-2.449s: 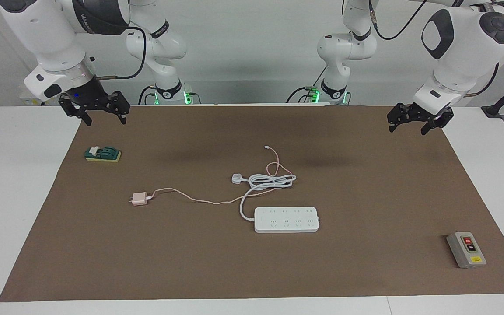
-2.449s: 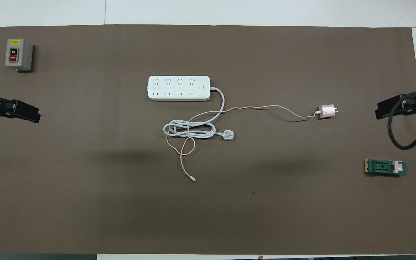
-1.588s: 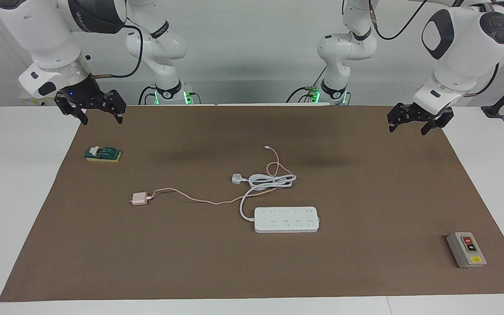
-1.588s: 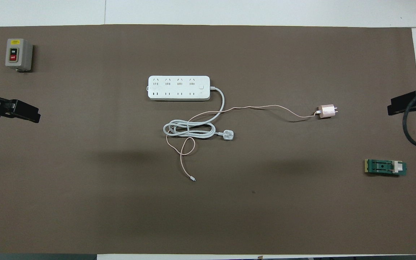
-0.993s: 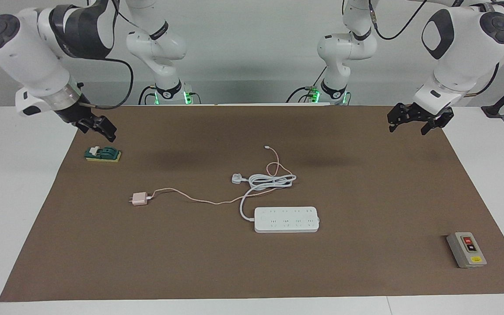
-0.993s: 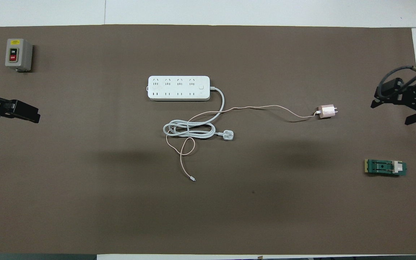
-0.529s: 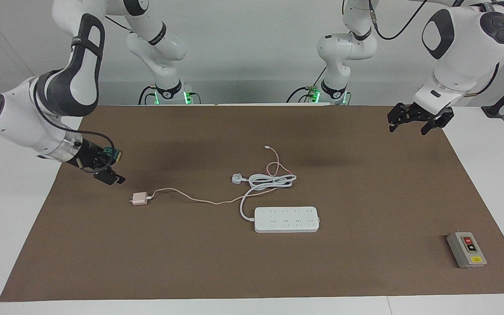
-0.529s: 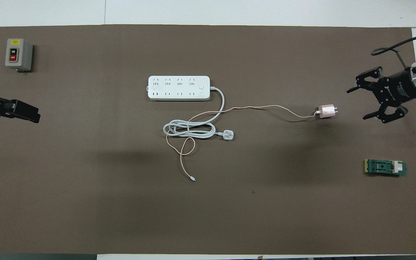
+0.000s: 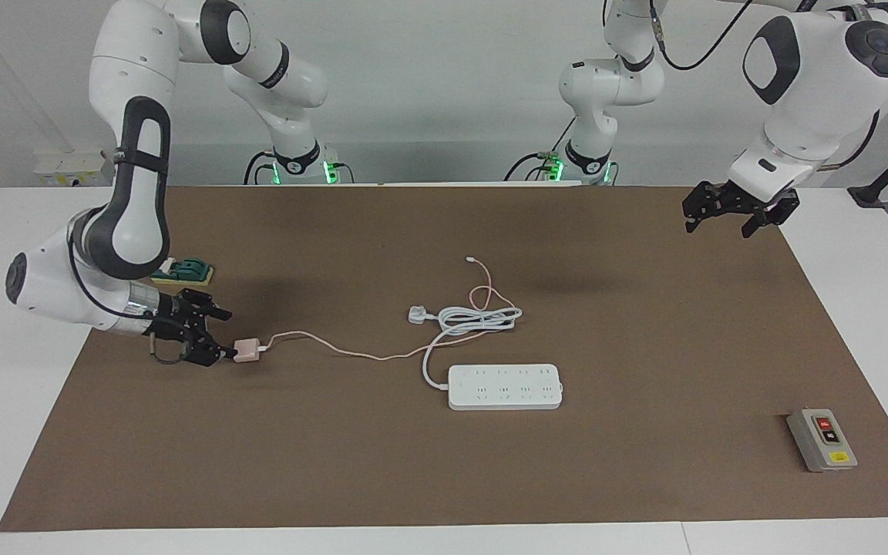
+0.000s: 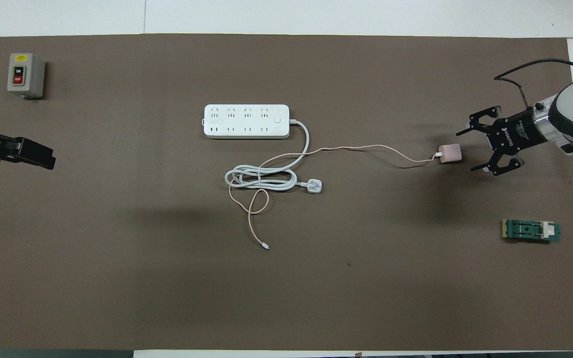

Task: Plug charger into power strip
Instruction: 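Reach the right gripper over the small pink charger, then close the right gripper on the pink charger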

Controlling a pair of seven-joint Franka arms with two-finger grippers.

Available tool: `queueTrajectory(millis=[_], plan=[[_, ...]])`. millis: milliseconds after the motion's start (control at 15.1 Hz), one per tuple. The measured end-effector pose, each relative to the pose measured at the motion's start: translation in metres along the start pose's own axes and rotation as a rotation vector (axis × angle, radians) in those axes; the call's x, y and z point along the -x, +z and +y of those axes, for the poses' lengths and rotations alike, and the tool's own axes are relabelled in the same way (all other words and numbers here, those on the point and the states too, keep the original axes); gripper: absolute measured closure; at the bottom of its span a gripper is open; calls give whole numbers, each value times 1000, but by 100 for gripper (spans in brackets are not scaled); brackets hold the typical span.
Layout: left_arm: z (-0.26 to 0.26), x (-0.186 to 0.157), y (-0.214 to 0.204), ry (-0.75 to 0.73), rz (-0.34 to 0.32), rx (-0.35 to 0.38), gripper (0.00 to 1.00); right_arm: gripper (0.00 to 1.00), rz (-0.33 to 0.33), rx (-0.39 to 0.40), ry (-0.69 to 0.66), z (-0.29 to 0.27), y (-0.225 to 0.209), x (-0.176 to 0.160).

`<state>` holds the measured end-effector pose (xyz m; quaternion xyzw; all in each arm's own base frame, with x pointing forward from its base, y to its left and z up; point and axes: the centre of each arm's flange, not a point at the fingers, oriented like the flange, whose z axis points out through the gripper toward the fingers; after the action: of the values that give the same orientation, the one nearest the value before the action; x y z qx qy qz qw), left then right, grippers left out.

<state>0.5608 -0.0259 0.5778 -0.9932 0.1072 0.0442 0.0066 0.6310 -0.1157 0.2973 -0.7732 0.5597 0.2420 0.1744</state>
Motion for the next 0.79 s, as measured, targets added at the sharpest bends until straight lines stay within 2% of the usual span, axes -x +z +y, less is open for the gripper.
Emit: queueTrajectory(millis=[463, 794], plan=[[0, 0, 0, 0, 0, 0, 0, 5, 9, -31, 33, -5, 19, -19], [0, 0, 0, 0, 0, 0, 0, 5, -26, -67, 63, -11, 40, -29]])
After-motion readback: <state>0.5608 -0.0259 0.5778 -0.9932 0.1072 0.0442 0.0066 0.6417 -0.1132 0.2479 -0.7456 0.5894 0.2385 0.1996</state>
